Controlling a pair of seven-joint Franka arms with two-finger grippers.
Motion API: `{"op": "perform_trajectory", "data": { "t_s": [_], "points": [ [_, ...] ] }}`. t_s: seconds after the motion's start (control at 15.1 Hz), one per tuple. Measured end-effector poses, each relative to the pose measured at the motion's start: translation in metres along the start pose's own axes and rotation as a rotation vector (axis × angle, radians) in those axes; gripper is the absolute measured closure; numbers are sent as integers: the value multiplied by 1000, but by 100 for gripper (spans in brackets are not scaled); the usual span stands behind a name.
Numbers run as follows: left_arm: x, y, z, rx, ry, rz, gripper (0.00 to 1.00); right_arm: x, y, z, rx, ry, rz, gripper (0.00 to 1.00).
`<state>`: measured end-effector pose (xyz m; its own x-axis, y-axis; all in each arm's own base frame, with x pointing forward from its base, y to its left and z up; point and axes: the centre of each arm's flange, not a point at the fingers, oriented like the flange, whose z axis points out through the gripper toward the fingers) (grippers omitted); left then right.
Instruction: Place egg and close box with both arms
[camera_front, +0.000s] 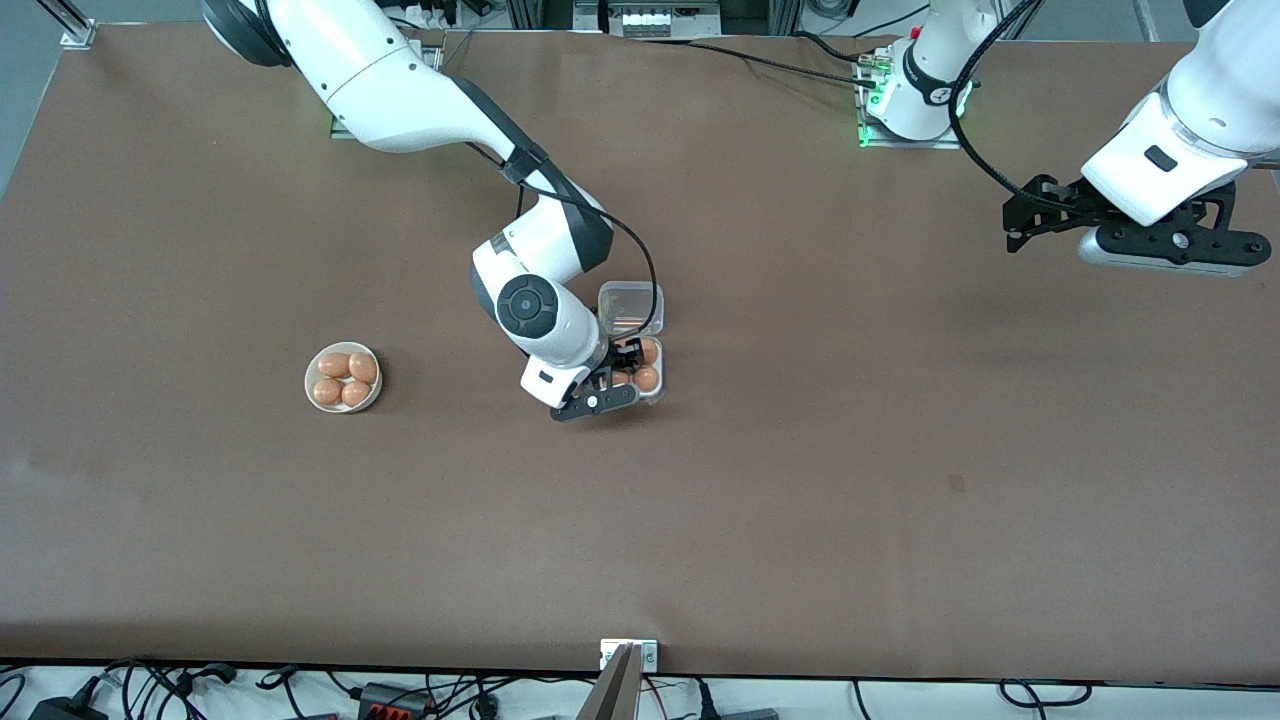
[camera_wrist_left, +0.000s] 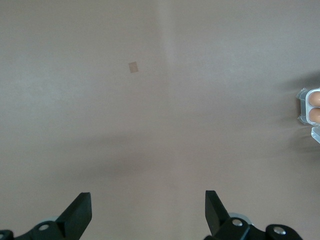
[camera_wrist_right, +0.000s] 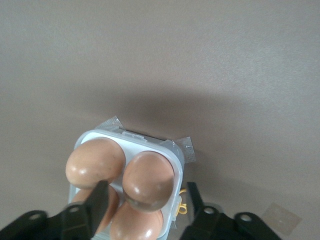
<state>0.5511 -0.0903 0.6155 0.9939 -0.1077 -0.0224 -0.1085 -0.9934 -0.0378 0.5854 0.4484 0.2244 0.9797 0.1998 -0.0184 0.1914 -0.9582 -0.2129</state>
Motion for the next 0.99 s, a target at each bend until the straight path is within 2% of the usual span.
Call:
{"op": "perform_trajectory", "data": {
  "t_s": [0.13,0.2,0.4,0.66,0.86,0.99],
  "points": [
    [0,0,0,0,-1,-1,0,13,1,-34,13,55,23,3],
    [-1,0,1,1,-10,-1,0,21,8,-61,15,84,37,0],
    [-6,2,6,4,-66,9,0,43,76,-151,-21,120,116,0],
    [-3,8,23,3,-125,24,0,49,193,-229,-144,101,161,0],
    [1,5,49,-4,-213,63,0,42,259,-263,-175,69,191,0],
    [-2,0,63,-11,-293,99,5,34,291,-285,-185,53,181,0]
  ]
}}
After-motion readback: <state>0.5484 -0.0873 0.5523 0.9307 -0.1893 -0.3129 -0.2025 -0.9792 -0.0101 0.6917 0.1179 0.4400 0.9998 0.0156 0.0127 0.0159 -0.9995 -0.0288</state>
